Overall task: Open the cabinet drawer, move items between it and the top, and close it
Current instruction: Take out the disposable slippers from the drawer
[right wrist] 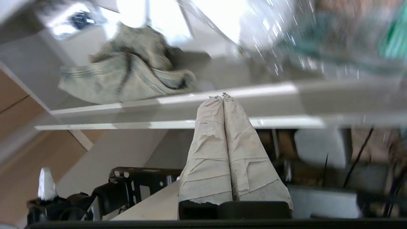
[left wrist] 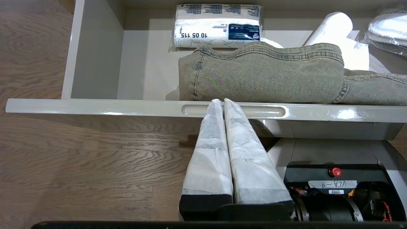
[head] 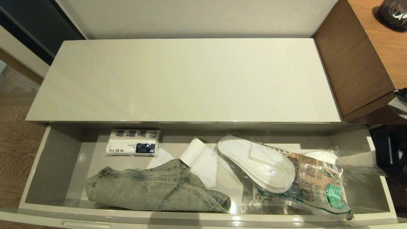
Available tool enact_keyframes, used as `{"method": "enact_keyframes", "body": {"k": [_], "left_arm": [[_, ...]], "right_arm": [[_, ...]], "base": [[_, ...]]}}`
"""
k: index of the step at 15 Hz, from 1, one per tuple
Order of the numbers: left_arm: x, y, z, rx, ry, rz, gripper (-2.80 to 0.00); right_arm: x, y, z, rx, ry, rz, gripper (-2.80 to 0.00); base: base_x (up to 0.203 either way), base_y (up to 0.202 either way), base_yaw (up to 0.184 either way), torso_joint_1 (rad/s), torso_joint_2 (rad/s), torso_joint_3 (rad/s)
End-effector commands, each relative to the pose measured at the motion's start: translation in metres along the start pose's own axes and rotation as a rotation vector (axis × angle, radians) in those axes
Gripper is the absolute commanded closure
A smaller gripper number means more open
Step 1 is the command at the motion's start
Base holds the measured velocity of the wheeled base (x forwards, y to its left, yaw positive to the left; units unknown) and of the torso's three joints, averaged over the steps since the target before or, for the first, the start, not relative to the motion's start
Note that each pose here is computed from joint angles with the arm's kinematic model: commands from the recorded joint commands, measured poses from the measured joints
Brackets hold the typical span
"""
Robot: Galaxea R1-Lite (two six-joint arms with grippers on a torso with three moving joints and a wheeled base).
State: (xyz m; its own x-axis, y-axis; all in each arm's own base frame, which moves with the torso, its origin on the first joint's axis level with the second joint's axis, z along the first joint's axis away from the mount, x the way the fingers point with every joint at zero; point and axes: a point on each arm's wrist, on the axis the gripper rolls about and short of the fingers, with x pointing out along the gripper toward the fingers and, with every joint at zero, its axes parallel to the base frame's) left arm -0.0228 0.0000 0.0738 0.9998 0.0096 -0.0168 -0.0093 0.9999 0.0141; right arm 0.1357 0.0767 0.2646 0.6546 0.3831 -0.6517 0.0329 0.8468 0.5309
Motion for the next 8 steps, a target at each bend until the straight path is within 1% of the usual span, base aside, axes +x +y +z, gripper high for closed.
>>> {"method": "enact_keyframes", "body": {"k": [1, 3, 6, 8], "left_arm": [[0.0, 0.0, 0.0, 0.0, 0.002, 0.001, 0.0], [0.0, 0.0, 0.0, 0.0, 0.002, 0.001, 0.0], [0.0, 0.0, 0.0, 0.0, 0.002, 0.001, 0.0], [0.0, 0.0, 0.0, 0.0, 0.002, 0.001, 0.0]], "right_arm": [[-0.007, 0.007, 0.009, -0.024, -0.065, -0.005, 0.0], [0.003, 0.008, 0.011, -0.064, -0.071, -0.053, 0.0], [0.027, 0.01, 0.014, -0.108, -0.02, -0.105, 0.0], [0.055, 0.011, 0.017, -0.132, 0.0, -0.157, 0.0]], "base": [[0.0, 0.0, 0.0, 0.0, 0.0, 0.0], [0.0, 0.0, 0.0, 0.0, 0.0, 0.0], [0.0, 0.0, 0.0, 0.0, 0.0, 0.0], [0.0, 0.0, 0.0, 0.0, 0.0, 0.0]]}}
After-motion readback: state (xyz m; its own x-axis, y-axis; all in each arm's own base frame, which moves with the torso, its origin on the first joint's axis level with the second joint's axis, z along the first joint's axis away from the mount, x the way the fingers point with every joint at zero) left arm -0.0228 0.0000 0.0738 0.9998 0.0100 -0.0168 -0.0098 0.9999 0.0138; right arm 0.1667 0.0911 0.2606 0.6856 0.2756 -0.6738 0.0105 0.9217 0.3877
